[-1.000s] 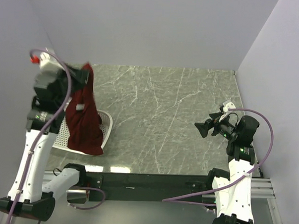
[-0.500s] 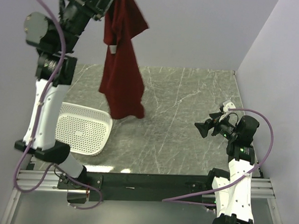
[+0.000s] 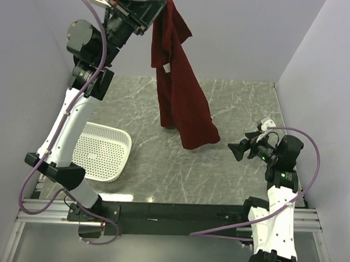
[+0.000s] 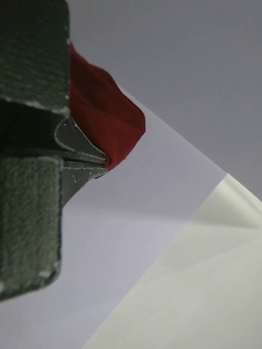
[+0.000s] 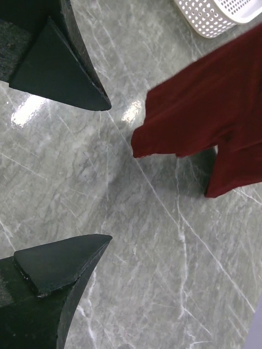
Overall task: Fold and stack the t-shirts
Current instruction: Move the tshirt to the center of the board, then flatten the tshirt out
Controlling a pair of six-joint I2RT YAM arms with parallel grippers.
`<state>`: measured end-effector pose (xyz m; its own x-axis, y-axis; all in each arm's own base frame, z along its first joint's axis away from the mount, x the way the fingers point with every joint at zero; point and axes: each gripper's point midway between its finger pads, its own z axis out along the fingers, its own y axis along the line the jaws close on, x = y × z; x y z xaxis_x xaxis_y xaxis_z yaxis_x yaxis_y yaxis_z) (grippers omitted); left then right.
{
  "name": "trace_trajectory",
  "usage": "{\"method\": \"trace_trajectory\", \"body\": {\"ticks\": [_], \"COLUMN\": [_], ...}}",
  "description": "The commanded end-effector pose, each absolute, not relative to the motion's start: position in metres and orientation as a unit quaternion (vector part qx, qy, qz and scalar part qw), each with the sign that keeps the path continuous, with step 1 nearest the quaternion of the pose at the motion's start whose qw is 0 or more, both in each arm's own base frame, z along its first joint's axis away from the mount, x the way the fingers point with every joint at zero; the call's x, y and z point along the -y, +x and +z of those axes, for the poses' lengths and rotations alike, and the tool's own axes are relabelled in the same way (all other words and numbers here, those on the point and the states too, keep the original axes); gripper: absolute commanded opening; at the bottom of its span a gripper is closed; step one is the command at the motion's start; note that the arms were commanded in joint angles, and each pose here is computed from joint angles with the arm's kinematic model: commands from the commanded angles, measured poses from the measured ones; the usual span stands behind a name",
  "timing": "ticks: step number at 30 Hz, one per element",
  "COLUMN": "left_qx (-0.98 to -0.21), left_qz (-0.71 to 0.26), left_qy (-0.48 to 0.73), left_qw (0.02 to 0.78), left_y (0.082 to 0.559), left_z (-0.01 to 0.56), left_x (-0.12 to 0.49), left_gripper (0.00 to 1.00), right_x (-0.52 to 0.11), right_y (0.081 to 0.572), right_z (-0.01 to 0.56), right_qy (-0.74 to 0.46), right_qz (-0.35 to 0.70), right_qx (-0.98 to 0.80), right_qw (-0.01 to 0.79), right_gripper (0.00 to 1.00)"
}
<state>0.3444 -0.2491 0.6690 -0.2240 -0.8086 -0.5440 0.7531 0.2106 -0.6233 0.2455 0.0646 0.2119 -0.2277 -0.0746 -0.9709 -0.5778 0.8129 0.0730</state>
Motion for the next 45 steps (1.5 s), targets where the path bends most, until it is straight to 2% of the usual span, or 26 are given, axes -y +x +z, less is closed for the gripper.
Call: {"method": "trace_trajectory", "body": {"ticks": [1, 4, 5, 7, 9, 10, 11, 12, 13, 16, 18, 19, 21, 24, 26, 28, 32, 34, 38, 45], "left_qx": [-0.441, -0.472, -0.503, -0.514, -0.557, -0.569, -0.608, -0.628, -0.65, -0.738, -0.771, -0.775, -0.775, -0.778, -0.791, -0.795, -0.783, -0.779, -0.768, -0.781], "left_qz": [-0.642, -0.64, -0.631, -0.624, -0.605, -0.598, -0.58, -0.567, -0.554, -0.459, -0.367, -0.34, -0.284, -0.246, -0.236, -0.214, -0.171, -0.156, -0.135, -0.087], "left_qy": [0.007, 0.014, 0.005, 0.002, -0.013, -0.014, -0.025, -0.028, -0.031, -0.048, -0.059, -0.063, -0.076, -0.103, -0.141, -0.198, -0.372, -0.405, -0.479, -0.552], "left_qw": [0.627, 0.606, 0.59, 0.589, 0.568, 0.564, 0.541, 0.533, 0.52, 0.492, 0.518, 0.529, 0.56, 0.57, 0.546, 0.532, 0.468, 0.452, 0.402, 0.28], "left_y": [0.312, 0.315, 0.329, 0.325, 0.34, 0.339, 0.348, 0.351, 0.353, 0.364, 0.366, 0.366, 0.359, 0.339, 0.325, 0.308, 0.277, 0.27, 0.275, 0.306], "left_z": [0.687, 0.657, 0.624, 0.604, 0.553, 0.54, 0.5, 0.481, 0.46, 0.377, 0.348, 0.344, 0.348, 0.346, 0.321, 0.305, 0.252, 0.244, 0.226, 0.138], "left_x": [0.252, 0.264, 0.274, 0.271, 0.277, 0.277, 0.282, 0.283, 0.284, 0.276, 0.25, 0.239, 0.211, 0.179, 0.166, 0.142, 0.098, 0.087, 0.058, 0.028], "left_gripper": [0.01, 0.01, 0.01, 0.01, 0.01, 0.02, 0.07, 0.14, 0.36, 0.71, 0.76, 0.82, 0.86, 0.87, 0.9, 0.99, 0.99, 0.99, 0.98, 0.9], "right_x": [-0.063, -0.062, -0.062, -0.062, -0.062, -0.062, -0.062, -0.062, -0.062, -0.063, -0.063, -0.063, -0.064, -0.065, -0.065, -0.065, -0.065, -0.065, -0.066, -0.064], "right_y": [0.249, 0.249, 0.249, 0.249, 0.249, 0.248, 0.248, 0.249, 0.248, 0.248, 0.248, 0.248, 0.247, 0.247, 0.247, 0.247, 0.247, 0.247, 0.247, 0.247], "right_z": [0.229, 0.229, 0.229, 0.229, 0.229, 0.229, 0.229, 0.229, 0.229, 0.229, 0.229, 0.229, 0.229, 0.228, 0.229, 0.229, 0.228, 0.227, 0.226, 0.226], "right_qy": [-0.23, -0.229, -0.229, -0.229, -0.23, -0.23, -0.23, -0.23, -0.23, -0.232, -0.232, -0.232, -0.234, -0.234, -0.234, -0.235, -0.233, -0.233, -0.232, -0.231], "right_qz": [0.201, 0.199, 0.2, 0.198, 0.197, 0.198, 0.197, 0.198, 0.198, 0.199, 0.2, 0.201, 0.203, 0.205, 0.205, 0.205, 0.206, 0.208, 0.212, 0.207], "right_qx": [-0.738, -0.738, -0.739, -0.738, -0.738, -0.738, -0.738, -0.738, -0.738, -0.737, -0.738, -0.737, -0.736, -0.737, -0.737, -0.736, -0.737, -0.738, -0.739, -0.74], "right_qw": [0.602, 0.603, 0.602, 0.603, 0.603, 0.603, 0.603, 0.602, 0.602, 0.602, 0.602, 0.602, 0.602, 0.6, 0.6, 0.601, 0.6, 0.598, 0.595, 0.597], "right_gripper": [1.0, 1.0, 1.0, 1.0, 1.0, 1.0, 1.0, 1.0, 1.0, 1.0, 1.0, 1.0, 1.0, 1.0, 1.0, 1.0, 1.0, 1.0, 1.0, 1.0]}}
